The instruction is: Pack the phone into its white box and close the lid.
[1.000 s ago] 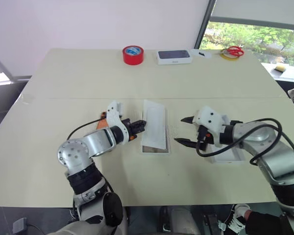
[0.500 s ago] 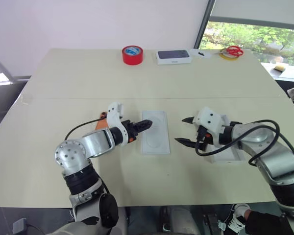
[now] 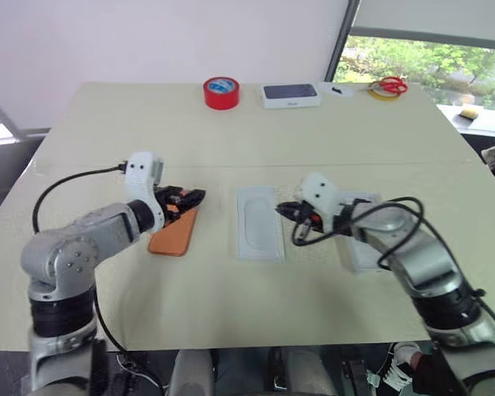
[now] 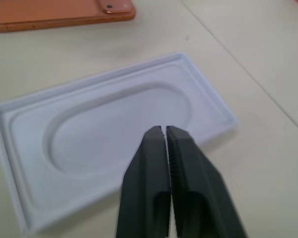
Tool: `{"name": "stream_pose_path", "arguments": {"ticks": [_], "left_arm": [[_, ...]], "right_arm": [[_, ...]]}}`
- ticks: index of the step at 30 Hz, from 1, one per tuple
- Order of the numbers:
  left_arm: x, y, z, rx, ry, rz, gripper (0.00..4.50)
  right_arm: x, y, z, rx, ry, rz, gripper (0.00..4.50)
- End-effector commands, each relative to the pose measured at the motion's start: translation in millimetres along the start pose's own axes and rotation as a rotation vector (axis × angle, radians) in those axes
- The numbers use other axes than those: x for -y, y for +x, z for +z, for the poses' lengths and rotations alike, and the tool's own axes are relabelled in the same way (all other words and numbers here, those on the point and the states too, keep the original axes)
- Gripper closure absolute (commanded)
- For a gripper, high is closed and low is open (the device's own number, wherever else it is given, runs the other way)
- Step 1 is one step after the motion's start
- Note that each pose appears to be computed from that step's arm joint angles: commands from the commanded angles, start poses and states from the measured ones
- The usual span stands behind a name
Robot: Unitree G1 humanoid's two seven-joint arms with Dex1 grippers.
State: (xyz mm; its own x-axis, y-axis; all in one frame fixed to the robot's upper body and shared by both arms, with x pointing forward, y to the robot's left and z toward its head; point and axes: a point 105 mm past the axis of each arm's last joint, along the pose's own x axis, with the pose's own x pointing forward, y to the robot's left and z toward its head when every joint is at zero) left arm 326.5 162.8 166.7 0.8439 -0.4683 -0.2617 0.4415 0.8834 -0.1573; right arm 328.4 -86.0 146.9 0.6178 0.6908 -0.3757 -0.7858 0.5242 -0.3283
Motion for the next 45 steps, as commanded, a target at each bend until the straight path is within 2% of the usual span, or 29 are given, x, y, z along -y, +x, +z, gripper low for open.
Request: {"name": "stream_pose_path", "arguments": {"ticks": [1, 6, 9, 12, 16, 19, 22, 27, 30, 39, 45], "left_arm": [[-12.1, -3.5, 7.2, 0.065, 0.111, 0.021, 1.09], [-58.2, -9.1, -9.1, 0.013, 0.083, 0.179, 1.09], [-83.1, -16.5, -24.2, -0.041, -0.011, 0.253, 0.17], [-87.8, -21.5, -35.2, -0.085, -0.128, 0.241, 0.05], [-74.8, -21.0, -51.5, -0.18, -0.256, 0.162, 0.05], [-45.9, -13.7, -61.0, -0.236, -0.33, 0.037, 0.05], [-16.2, -9.9, -70.7, -0.3, -0.324, -0.062, 0.05], [12.5, -8.5, -88.3, -0.373, -0.345, -0.128, 0.05], [28.1, -8.0, -88.3, -0.37, -0.377, -0.182, 0.05], [38.3, -1.3, -76.8, -0.316, -0.447, -0.219, 0.05], [21.9, 0.4, -69.0, -0.277, -0.493, -0.162, 0.05]], "right_arm": [[0.9, 11.7, 13.3, 0.017, -0.02, -0.054, 4.45], [-16.1, 33.9, 29.6, 0.067, 0.003, -0.032, 4.45], [-26.8, 48.5, 40.3, 0.092, 0.001, -0.014, 4.5], [-39.8, 57.8, 47.3, 0.099, -0.013, 0.03, 4.5], [-56.6, 68.6, 50.7, 0.076, -0.047, 0.101, 4.5], [-70.7, 82.5, 42.9, -0.001, -0.093, 0.152, 4.5], [-74.6, 89.5, 34.6, -0.057, -0.126, 0.162, 4.5], [-74.9, 93.9, 26.2, -0.111, -0.141, 0.157, 4.5], [-75.1, 93.8, 24.6, -0.124, -0.138, 0.159, 4.5], [-78.6, 91.9, 22.3, -0.129, -0.151, 0.173, 4.5], [-80.2, 91.0, 20.2, -0.132, -0.146, 0.172, 4.5]]}}
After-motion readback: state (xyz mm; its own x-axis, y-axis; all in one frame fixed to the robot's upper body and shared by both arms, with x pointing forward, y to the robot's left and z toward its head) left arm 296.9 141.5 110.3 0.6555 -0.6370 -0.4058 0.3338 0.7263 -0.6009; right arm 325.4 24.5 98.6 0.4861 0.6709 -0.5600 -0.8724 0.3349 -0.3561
